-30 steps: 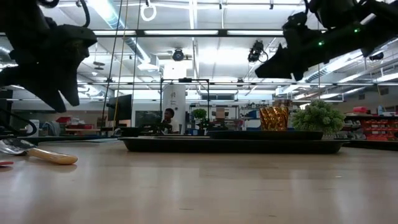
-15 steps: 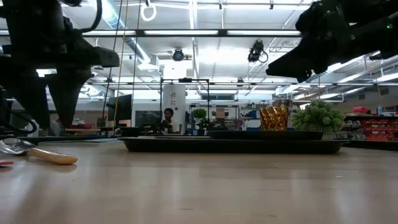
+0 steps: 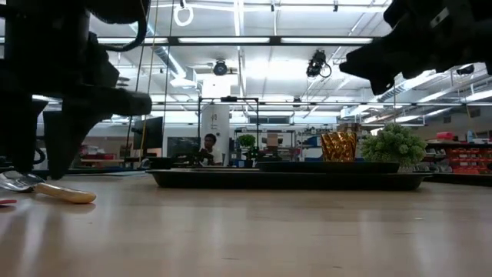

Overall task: Pick and place plate/cup/fork/spoon on tray
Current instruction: Put the yellow spoon on the black tray to the left of the black plate

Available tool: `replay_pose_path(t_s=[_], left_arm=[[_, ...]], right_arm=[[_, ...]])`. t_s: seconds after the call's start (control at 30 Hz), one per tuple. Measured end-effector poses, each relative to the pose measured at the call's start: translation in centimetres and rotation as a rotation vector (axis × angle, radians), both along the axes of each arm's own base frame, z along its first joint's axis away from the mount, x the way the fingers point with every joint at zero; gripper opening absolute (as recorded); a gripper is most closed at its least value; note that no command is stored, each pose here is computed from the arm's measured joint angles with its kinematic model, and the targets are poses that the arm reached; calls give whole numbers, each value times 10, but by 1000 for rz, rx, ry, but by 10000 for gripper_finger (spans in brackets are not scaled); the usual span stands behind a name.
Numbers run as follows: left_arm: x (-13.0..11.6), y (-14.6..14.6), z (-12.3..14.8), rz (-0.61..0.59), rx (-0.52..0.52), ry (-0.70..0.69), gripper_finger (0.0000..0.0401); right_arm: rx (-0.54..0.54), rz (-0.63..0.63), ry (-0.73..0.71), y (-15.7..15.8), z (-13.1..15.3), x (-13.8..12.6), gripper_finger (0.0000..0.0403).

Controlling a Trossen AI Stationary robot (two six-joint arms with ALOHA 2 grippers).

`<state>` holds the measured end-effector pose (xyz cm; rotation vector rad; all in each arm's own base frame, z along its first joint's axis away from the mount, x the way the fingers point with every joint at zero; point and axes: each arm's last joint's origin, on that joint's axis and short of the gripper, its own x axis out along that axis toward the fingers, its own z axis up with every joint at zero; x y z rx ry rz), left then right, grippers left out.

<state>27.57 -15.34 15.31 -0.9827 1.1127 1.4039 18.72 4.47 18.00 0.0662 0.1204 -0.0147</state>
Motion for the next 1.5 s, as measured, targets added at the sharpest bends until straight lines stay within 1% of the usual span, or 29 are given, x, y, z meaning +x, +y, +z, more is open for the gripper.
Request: replay_pose_path(t_s=[0.1,0.23,0.3,0.37,0.47,0.53,0.6,0.67,0.73,0.87,1.0,1.1,1.2,1.33,1.43,1.5], left_arm=[[3,3,-2,-5,11,-4,162],[7,8,-2,-65,-3,-6,162],[12,9,-3,-129,-5,-32,162],[19,9,-7,-220,-11,-62,162],[26,9,-16,-315,-52,-44,162],[26,9,-19,-347,-96,-13,162],[27,10,-19,-340,-148,2,162],[26,8,-15,-342,-168,-9,162],[27,5,-9,-344,-227,11,162],[28,-2,7,-402,-280,60,162],[28,-1,11,-412,-246,83,162],[30,-4,17,-413,-245,65,162],[29,-13,23,-371,-245,51,162],[14,-32,24,-310,-215,71,162],[1,-47,25,-296,-194,89,162],[-7,-55,25,-293,-155,91,162]], right_arm=[[2,19,-8,4,1,-1,126],[9,32,-8,6,1,-2,126],[13,27,-9,7,1,-2,126],[18,27,-17,7,2,-2,126],[33,26,-25,7,2,-2,126],[35,27,-29,7,3,-2,126],[35,26,-29,7,3,-1,126],[35,27,-29,7,3,-1,126],[35,26,-29,7,3,-1,126],[38,27,-40,7,4,-1,126],[39,27,-43,7,4,-1,126],[39,27,-44,7,4,-1,126],[39,28,-43,7,4,-1,126],[40,35,-43,7,4,-1,126],[40,36,-43,7,4,-1,126],[41,47,-43,8,4,-1,126]])
